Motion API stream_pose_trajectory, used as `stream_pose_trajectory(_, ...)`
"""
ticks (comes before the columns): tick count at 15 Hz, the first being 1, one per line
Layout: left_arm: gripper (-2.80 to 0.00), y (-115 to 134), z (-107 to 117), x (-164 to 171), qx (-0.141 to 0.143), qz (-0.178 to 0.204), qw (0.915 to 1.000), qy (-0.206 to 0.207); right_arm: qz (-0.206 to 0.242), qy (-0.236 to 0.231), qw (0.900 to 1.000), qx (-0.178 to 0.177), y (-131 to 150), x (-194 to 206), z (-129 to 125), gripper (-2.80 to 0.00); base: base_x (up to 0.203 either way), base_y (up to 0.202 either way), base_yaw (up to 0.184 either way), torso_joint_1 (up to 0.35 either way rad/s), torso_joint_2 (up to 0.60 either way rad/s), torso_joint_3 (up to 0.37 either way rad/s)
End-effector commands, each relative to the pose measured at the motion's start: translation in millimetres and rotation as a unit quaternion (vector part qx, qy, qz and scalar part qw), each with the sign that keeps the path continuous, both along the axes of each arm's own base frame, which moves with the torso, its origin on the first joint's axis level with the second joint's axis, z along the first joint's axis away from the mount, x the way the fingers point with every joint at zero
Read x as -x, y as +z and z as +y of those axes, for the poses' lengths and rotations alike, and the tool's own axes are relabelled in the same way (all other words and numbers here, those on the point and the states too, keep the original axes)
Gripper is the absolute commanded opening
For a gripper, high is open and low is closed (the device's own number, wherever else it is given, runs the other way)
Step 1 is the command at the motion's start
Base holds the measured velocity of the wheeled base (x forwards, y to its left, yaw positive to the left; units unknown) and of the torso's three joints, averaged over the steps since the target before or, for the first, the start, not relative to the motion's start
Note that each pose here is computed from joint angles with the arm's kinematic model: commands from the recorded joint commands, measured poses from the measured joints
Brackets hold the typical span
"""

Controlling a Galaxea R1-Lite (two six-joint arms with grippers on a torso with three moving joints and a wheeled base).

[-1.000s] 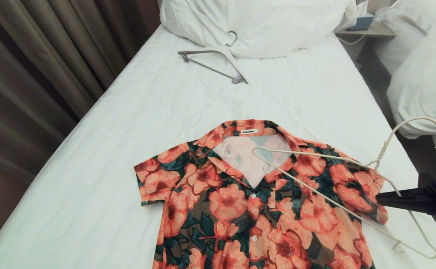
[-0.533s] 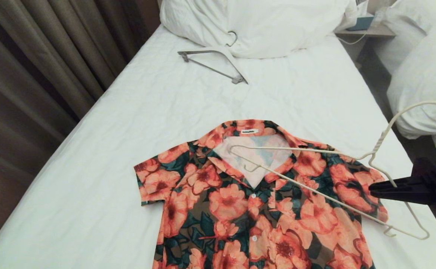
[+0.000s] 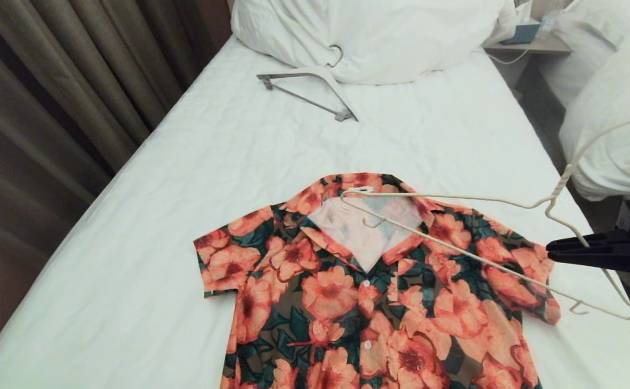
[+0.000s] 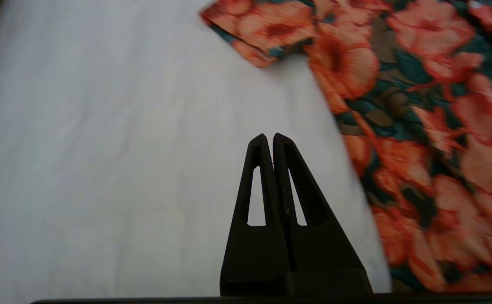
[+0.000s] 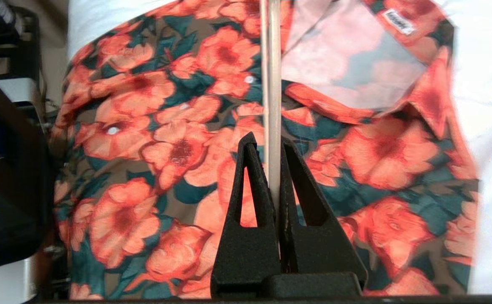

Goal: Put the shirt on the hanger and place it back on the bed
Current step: Lift the shirt and hanger

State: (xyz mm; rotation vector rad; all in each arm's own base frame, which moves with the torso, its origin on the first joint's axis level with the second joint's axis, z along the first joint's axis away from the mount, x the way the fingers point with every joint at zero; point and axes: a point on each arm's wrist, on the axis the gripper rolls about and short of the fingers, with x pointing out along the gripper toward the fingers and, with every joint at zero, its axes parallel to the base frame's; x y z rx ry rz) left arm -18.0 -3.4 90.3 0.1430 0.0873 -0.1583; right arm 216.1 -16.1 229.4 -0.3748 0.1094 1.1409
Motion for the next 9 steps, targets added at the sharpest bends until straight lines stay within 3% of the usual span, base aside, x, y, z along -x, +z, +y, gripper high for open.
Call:
stream_pose_trajectory(1,-2.80,16.9,-1.6,-22.9,0.012,0.097,0.9945,-0.039,-0.004,-0.004,1.000,-0.001,1.1,-0.3,-2.8,-2.80,0.000,0.000,0.000,0.000,0.00,0.000)
stream_pose_trajectory(3,-2.80,33.5,-4.6,-50.8,0.047,0.169,0.9803,-0.092,-0.008,-0.017,1.000,0.000,2.8,-0.2,-8.7,-2.80,0.000,0.000,0.000,0.000,0.00,0.000)
stream_pose_trajectory(5,-2.80,43.0,-7.7,-89.3,0.087,0.230,0.9606,-0.129,-0.005,-0.024,1.000,-0.001,1.8,-2.0,-12.7,-2.80,0.000,0.000,0.000,0.000,0.00,0.000)
stream_pose_trajectory(8,-2.80,36.6,-16.2,-162.4,0.128,0.296,0.9325,-0.163,-0.010,-0.029,1.000,-0.001,4.2,-2.7,-15.1,-2.80,0.000,0.000,0.000,0.000,0.00,0.000)
stream_pose_trajectory(9,-2.80,29.8,-19.7,-189.8,0.137,0.306,0.9266,-0.170,-0.012,-0.029,1.000,0.000,5.3,-2.6,-15.1,-2.80,0.000,0.000,0.000,0.000,0.00,0.000)
